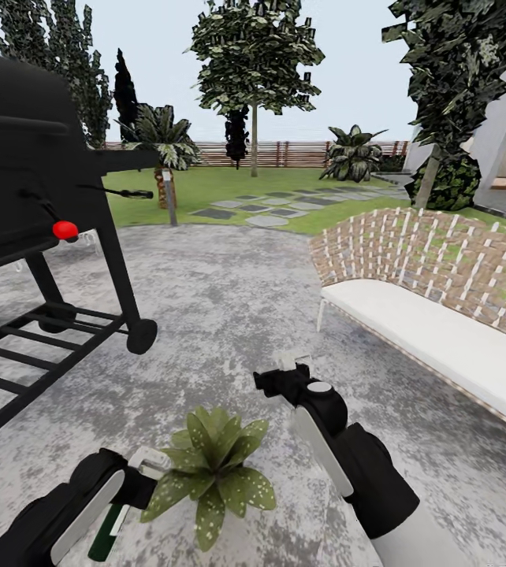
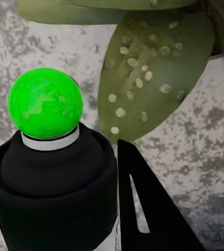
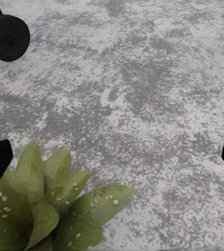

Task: Pick up the pesticide atomizer in the garden and spray insectifuge to fully cover both potted plants in the garden.

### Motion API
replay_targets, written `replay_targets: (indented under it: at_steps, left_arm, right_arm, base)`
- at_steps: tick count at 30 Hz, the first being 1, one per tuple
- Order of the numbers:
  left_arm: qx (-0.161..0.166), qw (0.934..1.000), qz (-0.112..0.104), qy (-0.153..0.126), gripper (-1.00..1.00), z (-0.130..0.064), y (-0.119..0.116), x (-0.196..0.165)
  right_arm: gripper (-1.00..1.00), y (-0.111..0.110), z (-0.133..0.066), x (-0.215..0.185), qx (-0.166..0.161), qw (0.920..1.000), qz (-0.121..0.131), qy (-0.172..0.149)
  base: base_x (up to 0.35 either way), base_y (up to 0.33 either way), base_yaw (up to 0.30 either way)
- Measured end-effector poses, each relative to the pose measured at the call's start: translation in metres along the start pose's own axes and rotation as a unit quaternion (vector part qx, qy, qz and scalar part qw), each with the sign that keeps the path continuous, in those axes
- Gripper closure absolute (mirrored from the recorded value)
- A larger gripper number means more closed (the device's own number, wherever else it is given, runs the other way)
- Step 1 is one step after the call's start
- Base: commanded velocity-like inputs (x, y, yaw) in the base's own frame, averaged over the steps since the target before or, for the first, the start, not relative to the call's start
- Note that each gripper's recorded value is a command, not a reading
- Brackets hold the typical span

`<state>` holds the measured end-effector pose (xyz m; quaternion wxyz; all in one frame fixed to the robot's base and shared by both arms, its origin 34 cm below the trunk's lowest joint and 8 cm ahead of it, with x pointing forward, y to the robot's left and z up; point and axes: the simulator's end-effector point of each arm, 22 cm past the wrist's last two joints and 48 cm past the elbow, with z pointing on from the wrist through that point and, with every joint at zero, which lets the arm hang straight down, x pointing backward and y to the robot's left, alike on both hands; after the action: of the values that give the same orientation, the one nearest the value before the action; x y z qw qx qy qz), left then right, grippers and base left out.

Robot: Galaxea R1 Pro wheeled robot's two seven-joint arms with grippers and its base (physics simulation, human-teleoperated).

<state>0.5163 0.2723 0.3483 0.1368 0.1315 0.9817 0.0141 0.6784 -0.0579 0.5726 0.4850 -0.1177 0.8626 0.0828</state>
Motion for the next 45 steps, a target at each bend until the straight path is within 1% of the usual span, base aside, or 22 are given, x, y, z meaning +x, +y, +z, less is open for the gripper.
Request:
replay_targets:
  at_steps: [1, 2, 26, 29, 31, 32, 33, 34, 35, 37, 40, 43, 44, 45]
  left_arm:
    - [0.001, 1.0, 0.0, 0.002, 1.0, 0.001, -0.001, 0.001]
    - [0.0, 1.0, 0.0, 0.002, 1.0, 0.001, 0.0, 0.001]
    - [0.005, 1.0, 0.0, 0.007, 1.0, 0.003, -0.003, 0.005]
    - [0.036, 0.9993, 0.004, 0.008, 1.0, 0.003, -0.017, 0.006]
    - [0.044, 0.999, 0.009, 0.01, 1.0, 0.002, -0.013, 0.009]
    - [0.049, 0.9986, 0.015, 0.01, 1.0, 0.001, -0.013, 0.01]
    - [0.051, 0.9983, 0.027, 0.011, 1.0, 0.001, -0.012, 0.011]
    - [0.06, 0.9968, 0.052, 0.013, 1.0, 0.001, -0.015, 0.013]
    - [0.064, 0.9955, 0.068, 0.015, 1.0, 0.001, -0.016, 0.014]
    - [0.069, 0.9947, 0.074, 0.018, 1.0, 0.001, -0.018, 0.015]
    - [0.068, 0.9946, 0.074, 0.029, 1.0, 0.005, -0.015, 0.022]
    - [0.069, 0.9945, 0.073, 0.029, 1.0, 0.005, -0.015, 0.022]
    - [0.075, 0.9941, 0.074, 0.025, 1.0, 0.003, -0.017, 0.018]
    - [0.106, 0.9915, 0.074, 0.019, 1.0, -0.003, -0.027, 0.01]
  right_arm:
    - [-1.0, -0.016, 0.0, -0.003, 0.012, 0.9998, 0.017, -0.001]
    - [-1.0, -0.017, 0.0, -0.003, 0.012, 0.9997, 0.02, -0.001]
    - [-1.0, -0.018, 0.0, -0.003, 0.013, 0.9997, 0.021, 0.0]
    - [-1.0, -0.018, 0.0, -0.003, 0.013, 0.9997, 0.021, 0.0]
    - [-1.0, -0.018, 0.0, -0.003, 0.013, 0.9997, 0.021, 0.0]
    - [-1.0, -0.018, 0.0, -0.003, 0.013, 0.9997, 0.021, 0.0]
    - [-1.0, -0.018, 0.0, -0.003, 0.013, 0.9997, 0.021, 0.0]
    - [-1.0, -0.018, 0.0, -0.003, 0.013, 0.9997, 0.021, -0.001]
    - [-1.0, -0.018, 0.0, -0.003, 0.014, 0.9997, 0.021, -0.001]
    - [-1.0, -0.019, 0.0, -0.003, 0.014, 0.9997, 0.021, -0.001]
    - [-1.0, -0.018, 0.0, -0.003, 0.014, 0.9997, 0.021, -0.001]
    - [-1.0, -0.018, 0.0, -0.003, 0.014, 0.9997, 0.021, -0.001]
    - [-1.0, -0.018, 0.0, -0.003, 0.014, 0.9997, 0.02, -0.001]
    - [-1.0, -0.018, 0.0, -0.003, 0.014, 0.9997, 0.02, -0.002]
  base:
    - [0.0, 0.335, -0.288]
    - [0.0, 0.335, -0.292]
    - [0.01, 0.341, -0.295]
    - [0.07, 0.183, -0.295]
    - [0.006, 0.016, -0.295]
    - [0.001, 0.003, -0.183]
    - [0.0, 0.001, -0.031]
    - [0.0, 0.0, -0.008]
    - [0.0, 0.0, -0.004]
    - [0.0, 0.0, -0.002]
    - [0.0, 0.0, 0.0]
    - [0.0, 0.0, 0.0]
    - [0.0, 0.0, 0.0]
    - [0.0, 0.0, 0.0]
